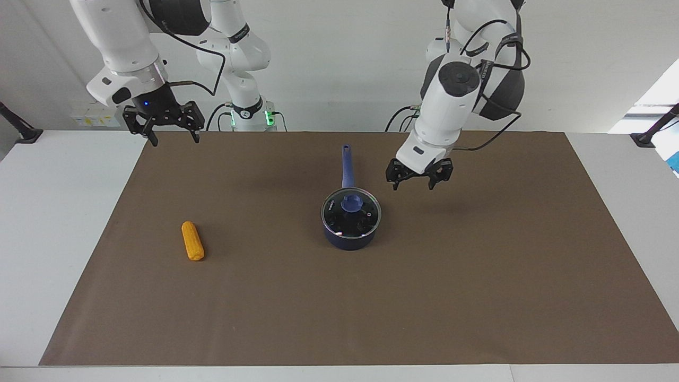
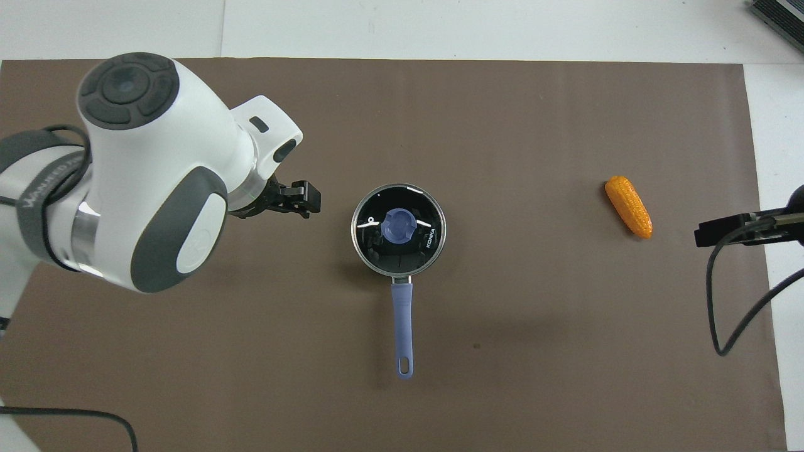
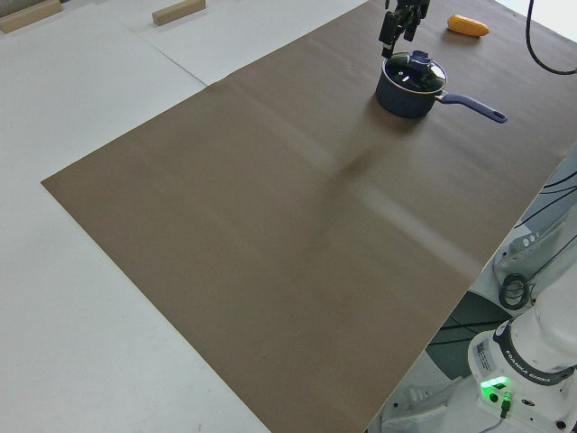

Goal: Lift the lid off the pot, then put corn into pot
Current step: 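Move the left gripper to the pot lid while the right gripper reaches the corn, then grasp the lid knob with the left gripper while the right gripper grasps the corn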

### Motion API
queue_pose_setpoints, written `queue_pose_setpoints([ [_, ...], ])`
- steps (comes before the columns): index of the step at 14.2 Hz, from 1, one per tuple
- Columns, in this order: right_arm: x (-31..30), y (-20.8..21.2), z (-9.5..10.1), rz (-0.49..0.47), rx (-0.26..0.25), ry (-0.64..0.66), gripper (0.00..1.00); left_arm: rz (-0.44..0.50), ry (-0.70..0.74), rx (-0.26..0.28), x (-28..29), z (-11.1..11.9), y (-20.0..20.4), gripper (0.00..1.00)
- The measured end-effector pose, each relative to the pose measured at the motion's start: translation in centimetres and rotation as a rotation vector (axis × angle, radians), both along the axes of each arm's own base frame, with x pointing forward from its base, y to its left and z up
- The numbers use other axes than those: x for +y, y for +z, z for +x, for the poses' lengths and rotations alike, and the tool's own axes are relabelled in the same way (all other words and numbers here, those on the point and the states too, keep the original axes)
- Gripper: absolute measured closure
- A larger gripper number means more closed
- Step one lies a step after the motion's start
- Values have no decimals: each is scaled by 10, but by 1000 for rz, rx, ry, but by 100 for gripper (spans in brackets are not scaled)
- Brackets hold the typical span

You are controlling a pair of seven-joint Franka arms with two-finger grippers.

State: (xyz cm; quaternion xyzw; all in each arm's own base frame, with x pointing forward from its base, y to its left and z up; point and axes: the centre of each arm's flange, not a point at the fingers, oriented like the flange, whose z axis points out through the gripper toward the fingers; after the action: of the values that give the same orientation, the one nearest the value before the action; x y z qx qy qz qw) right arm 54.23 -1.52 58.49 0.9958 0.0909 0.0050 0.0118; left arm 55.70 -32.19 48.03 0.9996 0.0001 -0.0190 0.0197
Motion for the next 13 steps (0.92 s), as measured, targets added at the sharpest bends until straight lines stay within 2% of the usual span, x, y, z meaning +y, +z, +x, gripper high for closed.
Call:
queue_pose_setpoints([
  [3, -9, -63, 34, -3, 4, 118, 0, 17, 22, 19, -38, -11, -32, 0],
  [6, -24, -125, 63, -8, -3, 232, 0, 14, 18, 9, -70, -20, -43, 0],
  [10, -26, -168, 83, -17, -21, 385, 0, 3, -23, -10, -102, -26, -42, 0],
  [13, -27, -205, 93, -21, -20, 478, 0, 13, -38, -4, -117, -24, -59, 0],
])
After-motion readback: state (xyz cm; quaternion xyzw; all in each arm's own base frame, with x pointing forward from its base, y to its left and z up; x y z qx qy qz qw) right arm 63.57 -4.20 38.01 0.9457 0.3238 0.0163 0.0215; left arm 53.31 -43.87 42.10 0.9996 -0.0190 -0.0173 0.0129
